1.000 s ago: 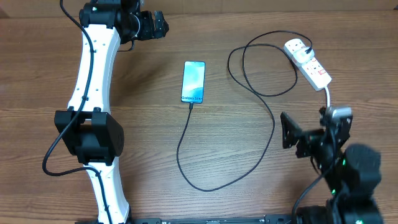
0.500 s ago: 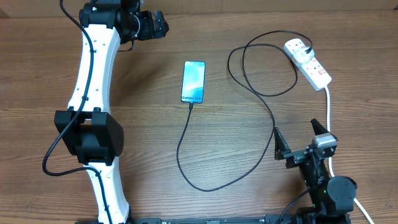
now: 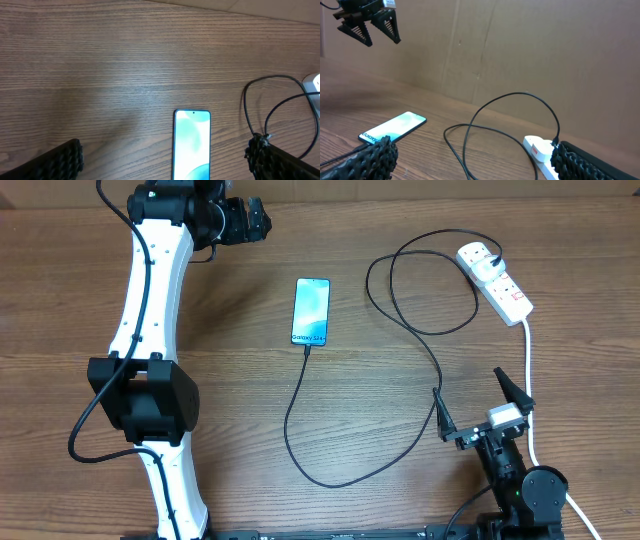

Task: Plug charger to phone and switch on socket

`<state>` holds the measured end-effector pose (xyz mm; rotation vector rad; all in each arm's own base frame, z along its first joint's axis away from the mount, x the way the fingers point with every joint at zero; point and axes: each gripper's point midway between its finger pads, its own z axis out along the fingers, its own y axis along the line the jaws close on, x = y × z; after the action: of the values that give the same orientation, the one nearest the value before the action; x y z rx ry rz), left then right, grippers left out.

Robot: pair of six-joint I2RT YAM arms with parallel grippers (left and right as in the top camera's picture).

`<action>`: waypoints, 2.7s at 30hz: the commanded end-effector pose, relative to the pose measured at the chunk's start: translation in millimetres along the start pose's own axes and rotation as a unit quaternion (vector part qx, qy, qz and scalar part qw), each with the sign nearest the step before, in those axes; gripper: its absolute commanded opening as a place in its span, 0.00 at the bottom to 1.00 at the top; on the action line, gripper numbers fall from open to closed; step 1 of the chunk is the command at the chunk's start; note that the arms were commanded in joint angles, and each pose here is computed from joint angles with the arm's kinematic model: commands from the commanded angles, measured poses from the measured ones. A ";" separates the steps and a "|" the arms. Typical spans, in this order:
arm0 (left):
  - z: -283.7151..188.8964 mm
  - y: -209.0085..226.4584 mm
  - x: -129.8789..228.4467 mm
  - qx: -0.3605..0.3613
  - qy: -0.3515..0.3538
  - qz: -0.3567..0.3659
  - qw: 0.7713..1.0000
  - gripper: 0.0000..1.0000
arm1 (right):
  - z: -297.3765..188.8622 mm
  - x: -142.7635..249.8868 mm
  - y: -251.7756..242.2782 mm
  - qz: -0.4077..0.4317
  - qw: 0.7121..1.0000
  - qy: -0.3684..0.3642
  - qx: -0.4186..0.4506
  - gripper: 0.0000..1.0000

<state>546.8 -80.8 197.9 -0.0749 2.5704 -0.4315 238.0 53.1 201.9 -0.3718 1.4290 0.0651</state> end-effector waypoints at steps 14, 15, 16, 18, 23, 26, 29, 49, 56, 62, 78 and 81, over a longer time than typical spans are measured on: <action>-6.5 -4.8 -4.6 0.001 -0.010 0.011 1.000 1.00 | -4.3 36.5 -21.0 0.091 0.991 0.067 0.075 1.00; -6.5 -4.8 -4.6 0.001 -0.010 0.011 1.000 1.00 | -4.9 37.4 -24.2 0.100 0.989 0.068 0.085 1.00; -6.5 -5.0 -4.6 0.001 -0.010 0.011 1.000 1.00 | -5.4 38.4 -26.4 0.104 0.988 0.069 0.092 1.00; -6.5 -4.8 -4.6 0.001 -0.010 0.011 1.000 1.00 | -5.7 38.8 -27.6 0.104 0.987 0.069 0.096 1.00; -6.5 -4.8 -4.6 0.001 -0.010 0.011 1.000 1.00 | -5.7 38.8 -27.5 0.104 0.987 0.070 0.096 1.00; -6.5 -4.8 -4.6 0.001 -0.010 0.011 1.000 1.00 | -5.7 38.8 -27.5 0.105 0.987 0.070 0.096 1.00; -6.5 -4.7 -4.6 0.001 -0.010 0.011 1.000 1.00 | -5.5 38.6 -26.9 0.105 0.988 0.069 0.094 1.00; -6.5 -4.8 -4.6 0.001 -0.010 0.011 1.000 1.00 | -5.5 38.5 -27.0 0.105 0.988 0.069 0.094 1.00; -6.5 -4.9 -4.6 0.001 -0.010 0.011 1.000 1.00 | -5.5 38.5 -27.0 0.105 0.988 0.069 0.094 1.00; -6.5 -4.8 -4.6 0.001 -0.010 0.011 1.000 1.00 | -5.5 38.5 -27.0 0.105 0.988 0.069 0.094 1.00; -5.3 1.1 16.0 -0.011 0.027 0.003 1.000 1.00 | -5.5 38.5 -27.0 0.105 0.988 0.069 0.094 1.00; -3.5 5.0 30.1 -0.035 0.034 0.009 0.999 1.00 | -5.5 38.5 -27.0 0.105 0.988 0.069 0.094 1.00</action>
<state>531.3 -80.1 183.0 -0.0886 2.6444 -0.4120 245.5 21.0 171.1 -0.0843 1.5982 0.0773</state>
